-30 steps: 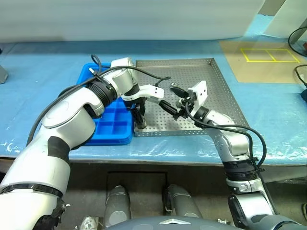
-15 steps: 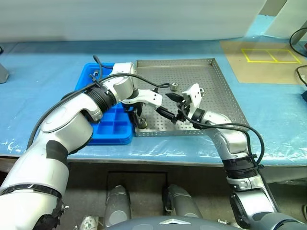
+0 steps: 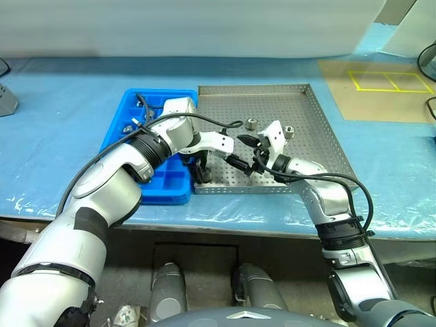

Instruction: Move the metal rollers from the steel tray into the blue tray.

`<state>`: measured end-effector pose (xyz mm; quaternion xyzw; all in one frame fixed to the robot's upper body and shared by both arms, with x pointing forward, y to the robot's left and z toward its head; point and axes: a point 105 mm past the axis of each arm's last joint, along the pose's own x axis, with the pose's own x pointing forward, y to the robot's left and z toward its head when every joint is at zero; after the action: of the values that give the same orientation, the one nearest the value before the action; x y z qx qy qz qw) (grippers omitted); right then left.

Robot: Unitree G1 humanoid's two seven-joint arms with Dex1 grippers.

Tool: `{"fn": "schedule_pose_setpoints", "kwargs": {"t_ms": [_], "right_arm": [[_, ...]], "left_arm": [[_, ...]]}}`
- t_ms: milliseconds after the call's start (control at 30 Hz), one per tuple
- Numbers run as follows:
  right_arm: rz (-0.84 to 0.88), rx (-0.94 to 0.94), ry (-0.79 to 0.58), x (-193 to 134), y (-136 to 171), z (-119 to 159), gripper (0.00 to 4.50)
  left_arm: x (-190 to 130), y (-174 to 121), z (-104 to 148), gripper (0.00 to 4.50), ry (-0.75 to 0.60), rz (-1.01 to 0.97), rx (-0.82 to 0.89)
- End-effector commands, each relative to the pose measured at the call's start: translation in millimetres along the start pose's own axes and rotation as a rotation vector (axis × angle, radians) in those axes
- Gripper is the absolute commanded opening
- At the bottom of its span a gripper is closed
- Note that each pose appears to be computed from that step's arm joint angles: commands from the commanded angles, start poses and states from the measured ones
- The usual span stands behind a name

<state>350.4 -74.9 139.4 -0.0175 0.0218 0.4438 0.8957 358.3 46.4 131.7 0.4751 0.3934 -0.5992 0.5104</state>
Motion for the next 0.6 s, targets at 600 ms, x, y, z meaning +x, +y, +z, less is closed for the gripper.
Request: {"fn": "schedule_pose_setpoints", "kwargs": {"t_ms": [600], "right_arm": [[0.032,-0.073,-0.153,0,11,43,4.5]], "left_arm": [[31,18,11,4.49,-0.048,0.15,0.094]]}}
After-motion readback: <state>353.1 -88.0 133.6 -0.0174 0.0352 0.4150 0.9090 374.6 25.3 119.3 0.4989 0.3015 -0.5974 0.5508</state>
